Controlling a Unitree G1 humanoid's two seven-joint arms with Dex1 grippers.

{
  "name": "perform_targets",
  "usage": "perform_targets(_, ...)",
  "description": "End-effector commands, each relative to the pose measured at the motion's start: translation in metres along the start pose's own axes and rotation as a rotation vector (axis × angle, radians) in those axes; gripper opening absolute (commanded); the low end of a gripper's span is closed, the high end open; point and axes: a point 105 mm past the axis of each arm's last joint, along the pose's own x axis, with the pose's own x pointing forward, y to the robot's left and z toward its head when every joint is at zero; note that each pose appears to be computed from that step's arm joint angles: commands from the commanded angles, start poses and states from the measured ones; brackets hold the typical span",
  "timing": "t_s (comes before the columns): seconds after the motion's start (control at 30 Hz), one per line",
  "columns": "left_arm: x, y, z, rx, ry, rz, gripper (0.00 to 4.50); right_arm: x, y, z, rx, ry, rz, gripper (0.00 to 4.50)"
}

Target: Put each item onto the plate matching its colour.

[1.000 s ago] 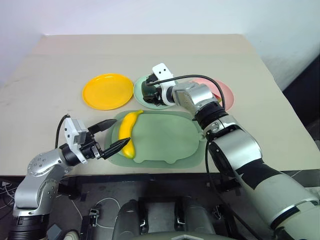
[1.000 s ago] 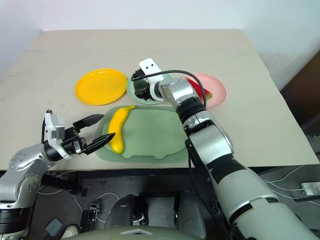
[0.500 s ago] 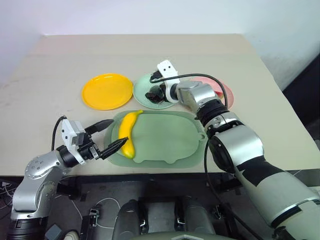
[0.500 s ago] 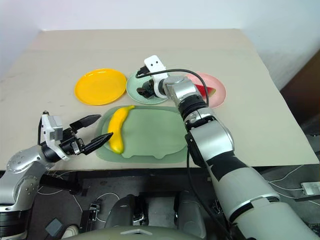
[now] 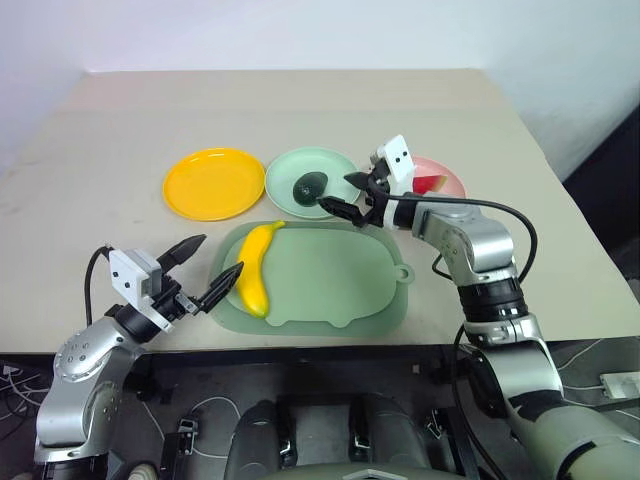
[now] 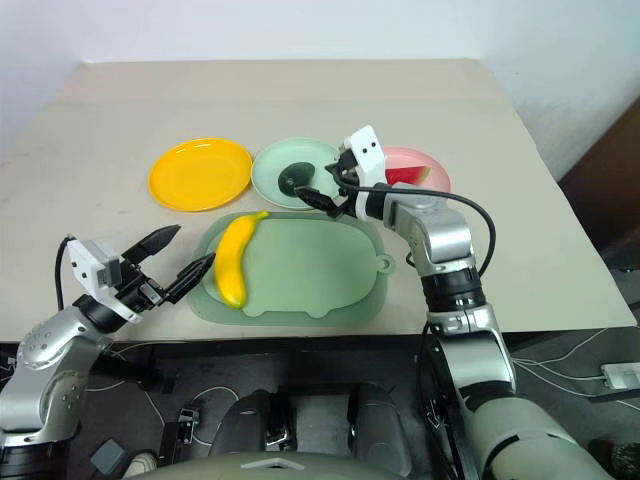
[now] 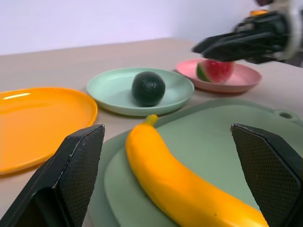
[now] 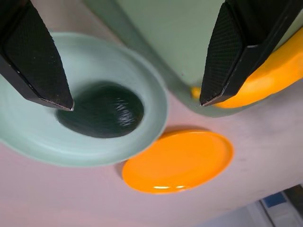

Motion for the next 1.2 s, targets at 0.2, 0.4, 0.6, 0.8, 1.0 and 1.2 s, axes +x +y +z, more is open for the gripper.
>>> perform_targets(0.2,0.011,0.001,0.002,0.045,0.063,0.209,4.5,-0.036,0.026,0.003,-0.031,-0.021,0.092,4.49)
perform_targets(0.4,0.022,-0.013,-0.005,0.027,0.128,0.278,4.5,-0.067,0.042,0.009,-0.061,-0.145,0.187,4.49)
perform_targets(0.6,0.034,-0.02,-0.008,-0.018,0.145,0.294,4.5,-0.078,0.056,-0.002,-0.03,-0.197,0.232,4.49)
perform_targets(0.8,0.045,-0.019,-0.023,-0.013,0.252,0.319,4.5,-0.073,0.059,-0.015,-0.074,-0.156,0.212,4.49)
perform_targets(1.0,0.056,-0.023,-0.029,-0.048,0.333,0.308,4.5,-0.075,0.054,-0.015,-0.089,-0.159,0.18,4.49)
perform_targets(1.2,0.058,-0.03,-0.036,-0.063,0.442,0.264,4.5,-0.072,0.058,-0.021,-0.109,-0.145,0.174,4.49)
